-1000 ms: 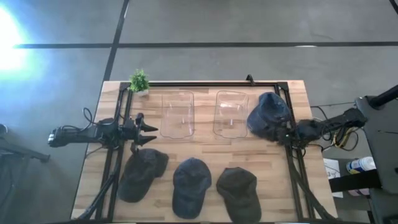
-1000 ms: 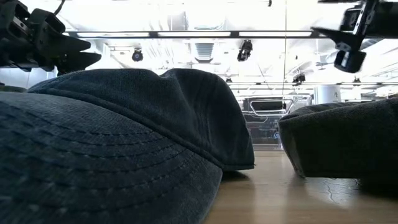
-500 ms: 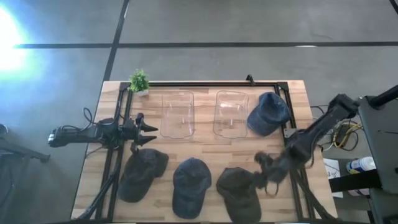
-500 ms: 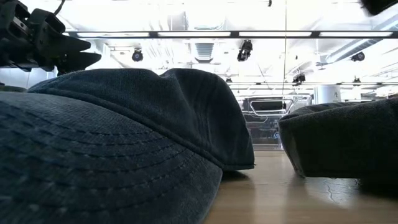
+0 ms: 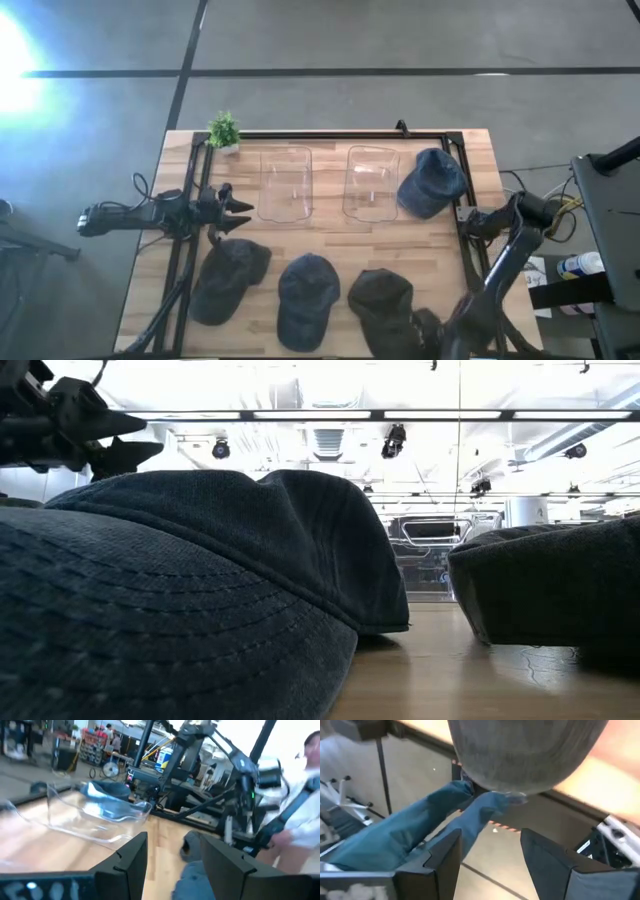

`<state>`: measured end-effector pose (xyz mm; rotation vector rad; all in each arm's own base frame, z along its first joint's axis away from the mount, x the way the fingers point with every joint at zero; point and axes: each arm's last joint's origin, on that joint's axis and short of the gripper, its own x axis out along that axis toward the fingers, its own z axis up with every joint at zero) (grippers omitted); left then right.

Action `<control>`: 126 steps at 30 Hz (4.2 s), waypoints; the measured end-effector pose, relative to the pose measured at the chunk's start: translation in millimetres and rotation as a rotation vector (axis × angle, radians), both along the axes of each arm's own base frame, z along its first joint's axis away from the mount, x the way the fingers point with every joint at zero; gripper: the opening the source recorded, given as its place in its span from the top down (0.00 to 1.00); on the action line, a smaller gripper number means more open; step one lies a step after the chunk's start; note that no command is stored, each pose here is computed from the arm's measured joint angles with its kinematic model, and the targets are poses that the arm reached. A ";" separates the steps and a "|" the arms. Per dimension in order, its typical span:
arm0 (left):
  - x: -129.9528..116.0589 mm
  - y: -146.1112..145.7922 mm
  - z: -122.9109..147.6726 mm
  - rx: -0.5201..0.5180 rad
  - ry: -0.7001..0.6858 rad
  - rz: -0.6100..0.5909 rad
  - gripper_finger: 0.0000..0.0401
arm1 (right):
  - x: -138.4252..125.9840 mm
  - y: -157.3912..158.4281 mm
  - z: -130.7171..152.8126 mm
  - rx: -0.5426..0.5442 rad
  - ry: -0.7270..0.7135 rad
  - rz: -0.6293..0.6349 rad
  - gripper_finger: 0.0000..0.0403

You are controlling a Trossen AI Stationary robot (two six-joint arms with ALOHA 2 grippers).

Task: Pick & Place hat
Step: Put the right gray cap into the right transparent bin

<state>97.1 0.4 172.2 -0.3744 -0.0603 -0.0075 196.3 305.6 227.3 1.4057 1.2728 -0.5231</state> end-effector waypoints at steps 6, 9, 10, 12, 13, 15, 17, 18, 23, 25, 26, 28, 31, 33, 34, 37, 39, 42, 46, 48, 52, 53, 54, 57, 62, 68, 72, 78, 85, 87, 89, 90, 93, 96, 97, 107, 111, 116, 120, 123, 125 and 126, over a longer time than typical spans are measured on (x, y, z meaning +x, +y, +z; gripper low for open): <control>0.0 0.0 0.3 -0.117 -0.004 -0.008 0.56 | 7.7 33.6 -23.4 -0.053 0.006 0.067 0.51; 0.0 0.0 0.4 -0.130 -0.005 -0.009 0.56 | 9.7 42.7 -39.4 -0.087 0.018 -0.005 0.51; 0.0 0.0 0.4 -0.136 -0.005 -0.010 0.56 | 10.2 45.4 -42.5 -0.095 0.007 -0.041 0.51; 0.0 0.0 0.5 -0.147 -0.006 -0.011 0.56 | 13.7 49.3 -46.2 -0.118 -0.032 -0.088 0.51; 0.0 -0.1 0.6 -0.148 -0.006 -0.013 0.56 | 15.4 50.8 -48.1 -0.127 -0.043 -0.097 0.51; 0.0 -0.1 0.5 -0.143 -0.006 -0.013 0.56 | 17.7 52.5 -54.3 -0.156 -0.060 -0.111 0.51; 0.0 -0.1 0.6 -0.141 -0.006 -0.013 0.56 | 19.7 53.3 -61.6 -0.177 -0.064 -0.119 0.51; 0.0 -0.1 0.6 -0.141 -0.007 -0.013 0.56 | 20.0 53.8 -65.2 -0.185 -0.059 -0.118 0.51; 0.0 -0.2 0.6 -0.141 -0.006 -0.015 0.56 | 17.1 59.7 -76.0 -0.176 -0.034 -0.096 0.51; 0.0 -0.2 0.6 -0.130 -0.006 -0.014 0.56 | 12.0 62.9 -73.6 -0.174 -0.040 -0.085 0.51; 0.0 -0.2 0.6 -0.123 -0.006 -0.014 0.56 | 9.3 63.0 -72.7 -0.188 -0.035 -0.080 0.51; 0.0 -0.2 0.6 -0.119 -0.006 -0.014 0.56 | 4.5 59.6 -73.8 -0.243 -0.008 -0.071 0.51; 0.0 -0.2 0.6 -0.120 -0.006 -0.014 0.56 | 2.7 50.0 -76.1 -0.337 0.027 -0.078 0.51; 0.0 -0.2 0.6 -0.120 -0.006 -0.014 0.56 | 5.9 41.6 -80.1 -0.383 0.035 -0.096 0.51; 0.0 -0.2 0.6 -0.121 -0.006 -0.014 0.56 | 7.9 37.5 -83.0 -0.398 0.039 -0.106 0.51; 0.0 -0.2 0.6 -0.121 -0.006 -0.014 0.56 | 15.5 30.0 -86.4 -0.416 0.013 -0.140 0.51; 0.0 -0.2 0.6 -0.122 -0.006 -0.014 0.56 | 20.9 25.6 -87.1 -0.439 -0.015 -0.161 0.51; 0.0 -0.2 0.7 -0.122 -0.007 -0.015 0.56 | 30.2 15.9 -87.3 -0.504 -0.066 -0.199 0.51; -0.1 -0.4 1.1 -0.123 -0.010 -0.020 0.56 | 39.0 5.0 -86.4 -0.577 -0.116 -0.239 0.51; -0.2 -0.5 1.9 -0.122 -0.016 -0.024 0.56 | 40.1 2.0 -81.9 -0.601 -0.148 -0.250 0.51; -0.5 -0.5 5.4 -0.118 -0.052 -0.027 0.56 | 41.0 -5.5 -69.7 -0.664 -0.219 -0.272 0.51; -0.6 -0.5 5.6 -0.115 -0.054 -0.027 0.56 | 40.9 -8.7 -66.6 -0.680 -0.218 -0.274 0.51; -0.6 -0.5 5.6 -0.114 -0.054 -0.026 0.56 | 40.8 -12.1 -64.9 -0.702 -0.210 -0.272 0.51; -0.6 -0.5 5.6 -0.114 -0.053 -0.026 0.56 | 37.8 -19.7 -62.8 -0.786 -0.173 -0.219 0.51; -0.5 -0.5 5.5 -0.102 -0.053 -0.025 0.56 | 32.2 -24.6 -42.8 -0.897 -0.151 0.181 0.51; -0.5 -0.5 5.4 -0.039 -0.052 -0.020 0.56 | 32.2 -19.6 -26.5 -0.853 -0.190 0.752 0.51; -0.5 -0.5 5.4 -0.010 -0.052 -0.018 0.56 | 34.6 -18.1 -35.8 -0.874 -0.172 0.883 0.51; -0.5 -0.5 5.2 0.040 -0.052 -0.014 0.56 | 45.2 -14.0 -68.6 -0.898 -0.075 1.050 0.51; -0.5 -0.8 5.2 0.065 -0.052 -0.022 0.56 | 48.8 -16.6 -83.4 -1.100 0.216 1.079 0.51; -0.5 -0.9 5.2 0.086 -0.052 -0.022 0.56 | 53.1 -12.0 -87.1 -1.125 0.219 1.086 0.51; -0.5 -1.0 5.1 0.103 -0.051 -0.022 0.56 | 59.0 -4.5 -90.4 -1.123 0.194 1.105 0.51; -0.4 -0.9 5.0 0.110 -0.050 -0.022 0.56 | 61.7 -0.8 -91.1 -1.129 0.181 1.110 0.51; -0.4 -0.9 4.8 0.113 -0.048 -0.021 0.56 | 69.7 8.7 -89.0 -1.138 0.141 1.099 0.51; -0.4 -0.9 4.8 0.114 -0.048 -0.021 0.56 | 76.7 14.1 -87.2 -1.203 0.096 1.092 0.51; -0.4 -0.9 4.8 0.114 -0.048 -0.021 0.56 | 78.2 14.4 -87.4 -1.240 0.084 1.090 0.51; -0.2 -0.9 3.8 0.145 -0.041 -0.016 0.56 | 93.5 -4.0 -119.5 -1.387 0.186 1.080 0.51; 0.0 -0.9 3.5 0.146 -0.037 -0.017 0.56 | 94.0 -17.6 -117.7 -1.473 0.248 1.036 0.51; 0.7 -0.9 2.8 0.146 -0.028 -0.018 0.56 | 94.7 -34.8 -108.3 -1.593 0.315 0.944 0.51; 1.3 -0.9 2.0 0.146 -0.018 -0.019 0.56 | 101.0 -40.8 -108.2 -1.657 0.305 0.989 0.51; 1.7 -0.9 1.7 0.145 -0.013 -0.019 0.56 | 107.9 -48.2 -105.7 -1.659 0.314 0.970 0.51; 1.8 -0.9 1.5 0.144 -0.011 -0.020 0.56 | 112.2 -53.6 -104.5 -1.648 0.328 0.955 0.52; 1.8 -0.9 1.5 0.140 -0.011 -0.020 0.56 | 114.0 -56.3 -102.7 -1.634 0.339 0.945 0.54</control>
